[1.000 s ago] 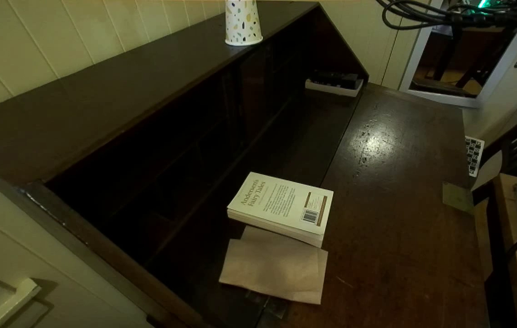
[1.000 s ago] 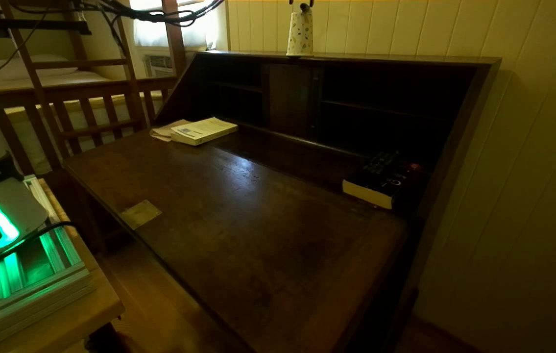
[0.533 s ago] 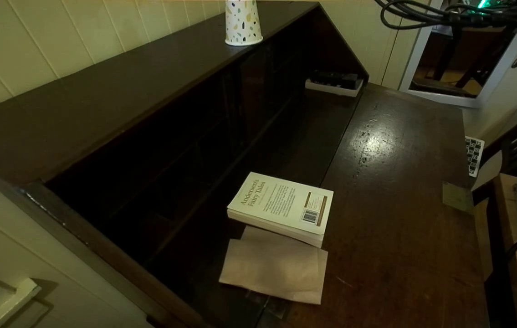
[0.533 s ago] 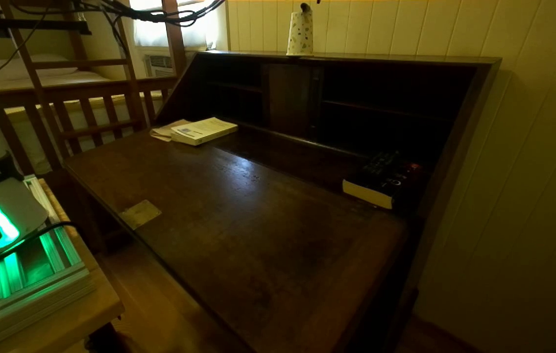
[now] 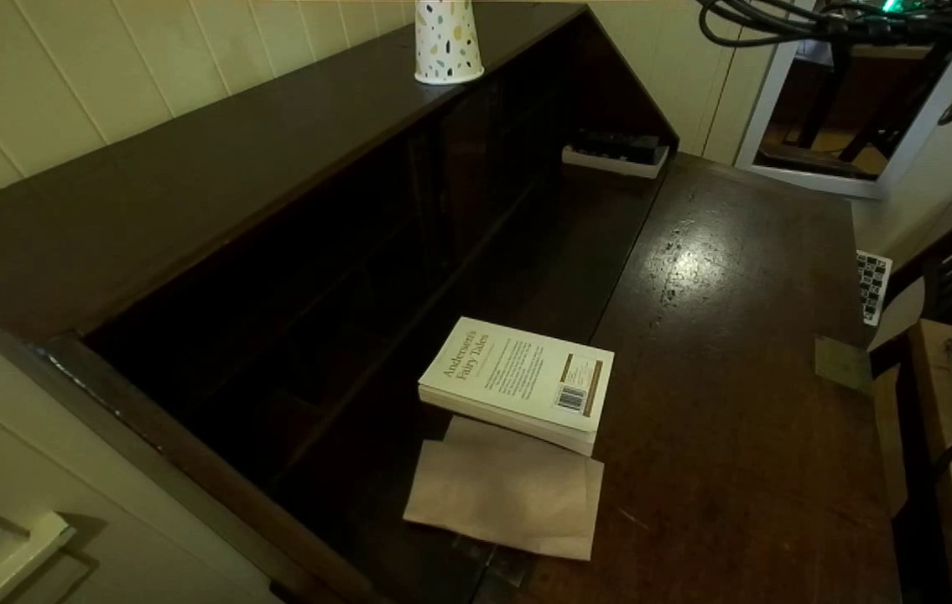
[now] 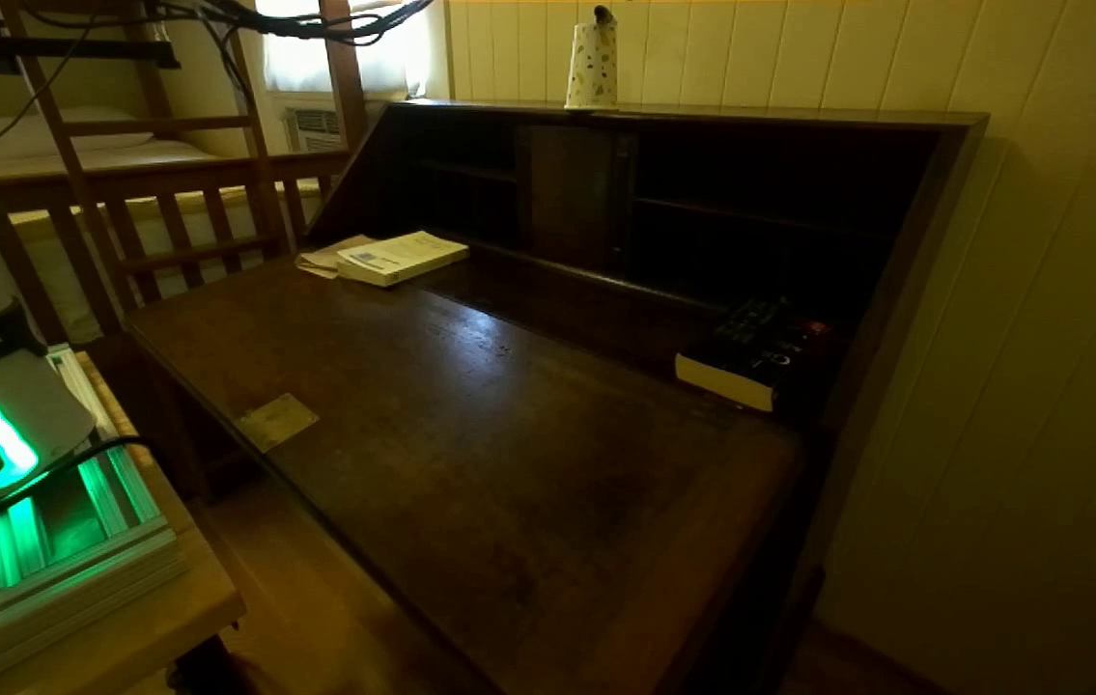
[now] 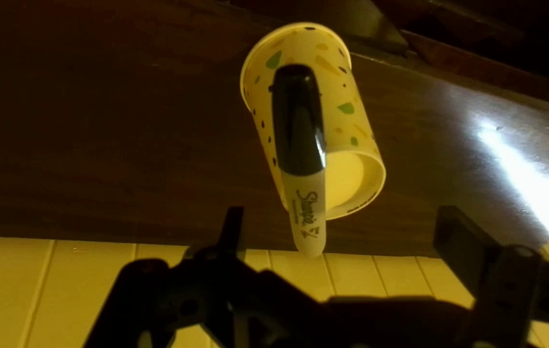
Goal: Put the black object on the cup
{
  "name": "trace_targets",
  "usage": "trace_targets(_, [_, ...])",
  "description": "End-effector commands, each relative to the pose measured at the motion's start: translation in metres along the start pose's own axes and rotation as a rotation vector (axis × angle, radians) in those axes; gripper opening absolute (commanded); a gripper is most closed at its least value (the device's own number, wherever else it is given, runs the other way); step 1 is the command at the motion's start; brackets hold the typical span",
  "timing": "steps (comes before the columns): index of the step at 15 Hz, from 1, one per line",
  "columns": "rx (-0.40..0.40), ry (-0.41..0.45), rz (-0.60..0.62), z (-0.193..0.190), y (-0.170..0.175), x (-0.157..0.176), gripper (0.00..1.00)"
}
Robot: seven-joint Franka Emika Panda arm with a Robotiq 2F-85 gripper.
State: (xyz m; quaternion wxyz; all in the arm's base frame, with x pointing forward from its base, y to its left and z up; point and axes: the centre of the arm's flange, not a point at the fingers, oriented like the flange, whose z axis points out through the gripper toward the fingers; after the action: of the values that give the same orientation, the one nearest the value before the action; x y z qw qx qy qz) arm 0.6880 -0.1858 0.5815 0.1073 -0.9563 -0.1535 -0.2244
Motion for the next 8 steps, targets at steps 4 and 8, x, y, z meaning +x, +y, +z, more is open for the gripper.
trace_targets(4, [-0.083,0.033,0.137,-0.029,-0.011,-0.027,1.00])
trace_targets(8, [-0.101,0.024,0.161,-0.028,-0.019,-0.051,1.00])
